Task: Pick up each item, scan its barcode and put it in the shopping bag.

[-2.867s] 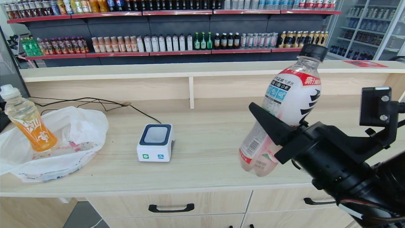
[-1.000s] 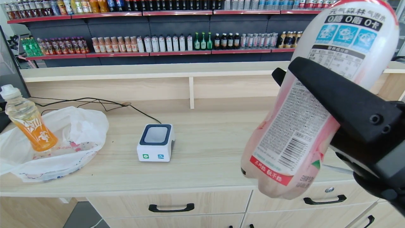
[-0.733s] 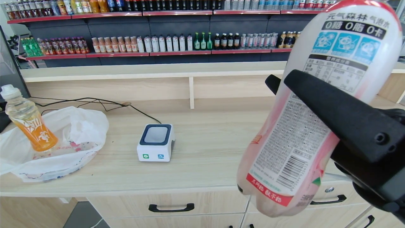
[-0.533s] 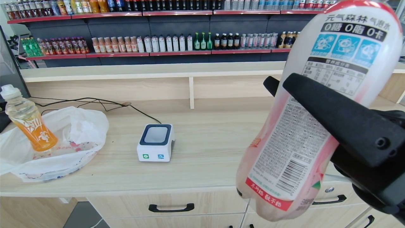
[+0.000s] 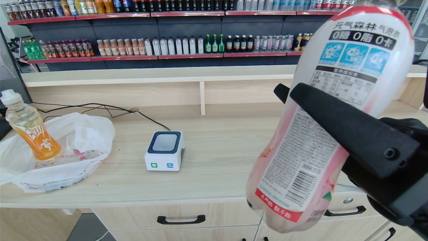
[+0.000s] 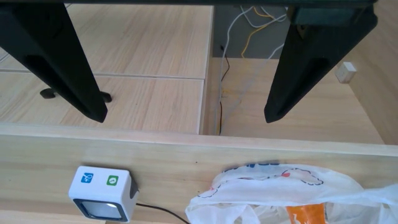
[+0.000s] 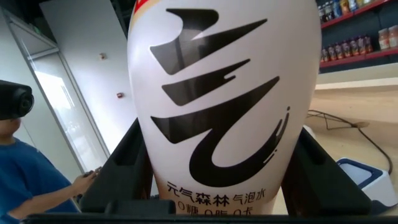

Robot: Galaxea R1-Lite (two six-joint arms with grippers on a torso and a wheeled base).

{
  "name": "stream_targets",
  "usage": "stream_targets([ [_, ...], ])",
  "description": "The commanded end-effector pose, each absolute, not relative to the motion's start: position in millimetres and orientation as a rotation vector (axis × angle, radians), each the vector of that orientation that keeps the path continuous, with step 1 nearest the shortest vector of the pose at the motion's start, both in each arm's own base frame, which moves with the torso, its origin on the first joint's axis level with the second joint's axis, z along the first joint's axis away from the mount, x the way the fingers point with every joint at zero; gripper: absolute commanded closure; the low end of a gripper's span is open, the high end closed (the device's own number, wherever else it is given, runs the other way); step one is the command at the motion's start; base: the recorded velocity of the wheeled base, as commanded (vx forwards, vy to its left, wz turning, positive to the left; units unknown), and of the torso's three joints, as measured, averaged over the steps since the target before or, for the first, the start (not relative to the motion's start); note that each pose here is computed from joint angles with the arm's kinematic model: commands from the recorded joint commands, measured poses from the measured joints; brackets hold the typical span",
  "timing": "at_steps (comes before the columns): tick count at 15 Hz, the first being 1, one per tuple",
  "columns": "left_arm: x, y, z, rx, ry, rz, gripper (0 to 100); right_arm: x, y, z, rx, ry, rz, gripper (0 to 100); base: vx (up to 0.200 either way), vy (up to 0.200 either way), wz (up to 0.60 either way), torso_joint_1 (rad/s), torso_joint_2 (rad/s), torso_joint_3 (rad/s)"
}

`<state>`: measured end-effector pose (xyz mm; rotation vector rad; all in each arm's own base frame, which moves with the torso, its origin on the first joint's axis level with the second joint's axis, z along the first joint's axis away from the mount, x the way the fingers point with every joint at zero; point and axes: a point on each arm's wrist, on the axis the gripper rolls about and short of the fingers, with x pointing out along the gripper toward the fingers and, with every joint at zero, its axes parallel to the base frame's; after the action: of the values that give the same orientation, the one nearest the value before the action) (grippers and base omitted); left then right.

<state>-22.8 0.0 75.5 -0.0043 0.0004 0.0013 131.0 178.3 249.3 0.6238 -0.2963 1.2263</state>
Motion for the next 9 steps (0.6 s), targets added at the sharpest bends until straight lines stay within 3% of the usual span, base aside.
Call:
stream_targets([
  [1, -22.8, 0.0, 75.5, -0.005, 0.000, 0.002, 0, 132.3, 179.7, 246.3, 0.618, -0.286, 1.222, 100, 0.000, 0.000, 0.00, 0.000, 0.00, 0.000],
  [9, -22.8, 0.0, 75.5, -0.005, 0.000, 0.002, 0, 160.5, 160.9, 235.5, 0.460, -0.346, 1.044, 100, 0.000, 0.000, 0.00, 0.000, 0.00, 0.000],
])
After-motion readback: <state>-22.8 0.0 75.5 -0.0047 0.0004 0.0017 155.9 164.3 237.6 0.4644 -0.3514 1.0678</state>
